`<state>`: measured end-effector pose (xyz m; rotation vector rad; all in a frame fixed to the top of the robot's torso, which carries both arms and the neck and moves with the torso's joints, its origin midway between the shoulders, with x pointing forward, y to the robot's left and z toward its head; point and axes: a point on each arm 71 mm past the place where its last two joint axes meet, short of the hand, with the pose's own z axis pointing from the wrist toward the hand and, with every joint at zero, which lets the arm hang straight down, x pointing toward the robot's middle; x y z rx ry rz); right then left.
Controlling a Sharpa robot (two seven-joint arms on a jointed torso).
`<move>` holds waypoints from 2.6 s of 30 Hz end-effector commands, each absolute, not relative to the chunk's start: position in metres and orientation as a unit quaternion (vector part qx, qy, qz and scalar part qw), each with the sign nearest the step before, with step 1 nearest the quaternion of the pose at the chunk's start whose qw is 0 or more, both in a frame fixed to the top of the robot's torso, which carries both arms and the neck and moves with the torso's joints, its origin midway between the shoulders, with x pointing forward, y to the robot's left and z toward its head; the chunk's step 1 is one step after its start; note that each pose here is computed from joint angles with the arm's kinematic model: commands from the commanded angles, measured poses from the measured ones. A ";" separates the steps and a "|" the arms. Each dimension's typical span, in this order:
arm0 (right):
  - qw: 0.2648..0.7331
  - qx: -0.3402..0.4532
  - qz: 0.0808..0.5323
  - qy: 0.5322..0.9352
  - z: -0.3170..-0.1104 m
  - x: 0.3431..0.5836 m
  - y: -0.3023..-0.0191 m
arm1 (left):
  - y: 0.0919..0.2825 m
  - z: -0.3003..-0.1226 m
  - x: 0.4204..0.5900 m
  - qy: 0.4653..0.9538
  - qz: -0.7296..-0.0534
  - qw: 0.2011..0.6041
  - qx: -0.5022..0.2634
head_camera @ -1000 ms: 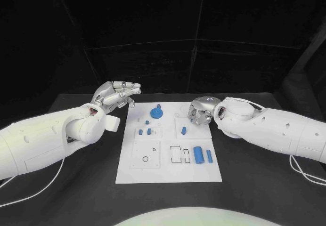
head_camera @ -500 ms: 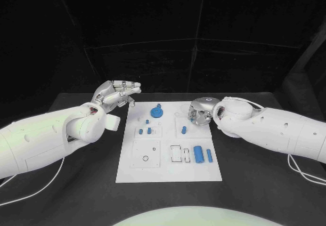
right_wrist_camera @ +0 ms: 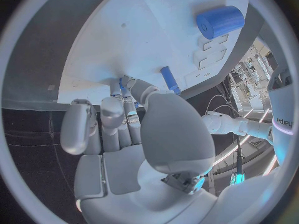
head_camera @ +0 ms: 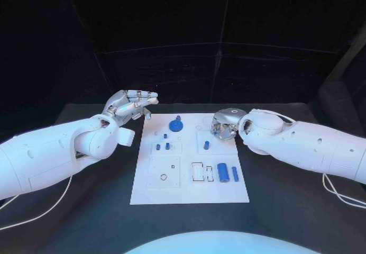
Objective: Assemble the parts on the task board
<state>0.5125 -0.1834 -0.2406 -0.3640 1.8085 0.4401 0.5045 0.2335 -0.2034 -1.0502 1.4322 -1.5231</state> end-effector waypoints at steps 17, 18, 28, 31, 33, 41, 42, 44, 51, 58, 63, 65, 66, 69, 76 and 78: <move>0.644 -0.144 0.217 0.720 -0.220 0.497 -0.189 | 0.240 -0.208 0.506 0.582 -0.586 0.371 -0.424; 0.644 -0.143 0.219 0.719 -0.219 0.496 -0.189 | 0.241 -0.208 0.506 0.583 -0.585 0.372 -0.424; 0.638 -0.137 0.282 0.703 -0.202 0.467 -0.173 | 0.243 -0.208 0.506 0.583 -0.583 0.373 -0.426; 0.632 -0.143 0.307 0.697 -0.196 0.455 -0.158 | 0.242 -0.208 0.506 0.582 -0.584 0.373 -0.425; 0.627 -0.149 0.322 0.694 -0.194 0.450 -0.147 | 0.241 -0.208 0.506 0.582 -0.586 0.372 -0.424; 0.603 -0.177 0.363 0.688 -0.192 0.438 -0.102 | 0.236 -0.207 0.506 0.582 -0.589 0.370 -0.421; 0.599 -0.182 0.366 0.689 -0.194 0.438 -0.096 | 0.235 -0.207 0.507 0.582 -0.590 0.369 -0.421; 0.589 -0.190 0.371 0.692 -0.200 0.436 -0.085 | 0.234 -0.207 0.507 0.582 -0.591 0.369 -0.420; 0.556 -0.202 0.378 0.712 -0.229 0.428 -0.062 | 0.230 -0.207 0.507 0.581 -0.594 0.367 -0.418; 0.544 -0.208 0.376 0.721 -0.242 0.427 -0.052 | 0.228 -0.207 0.507 0.581 -0.596 0.366 -0.417; 0.538 -0.212 0.370 0.727 -0.246 0.428 -0.050 | 0.227 -0.207 0.507 0.581 -0.596 0.365 -0.417; 0.536 -0.214 0.369 0.729 -0.247 0.428 -0.049 | 0.227 -0.207 0.507 0.582 -0.596 0.364 -0.417; 0.534 -0.215 0.368 0.731 -0.248 0.428 -0.049 | 0.227 -0.207 0.507 0.582 -0.596 0.364 -0.417; 0.530 -0.218 0.366 0.734 -0.249 0.428 -0.049 | 0.227 -0.207 0.507 0.582 -0.596 0.364 -0.416; 0.522 -0.222 0.362 0.739 -0.251 0.426 -0.050 | 0.227 -0.207 0.508 0.582 -0.596 0.363 -0.417; 0.520 -0.223 0.361 0.741 -0.252 0.426 -0.050 | 0.226 -0.207 0.508 0.582 -0.596 0.363 -0.417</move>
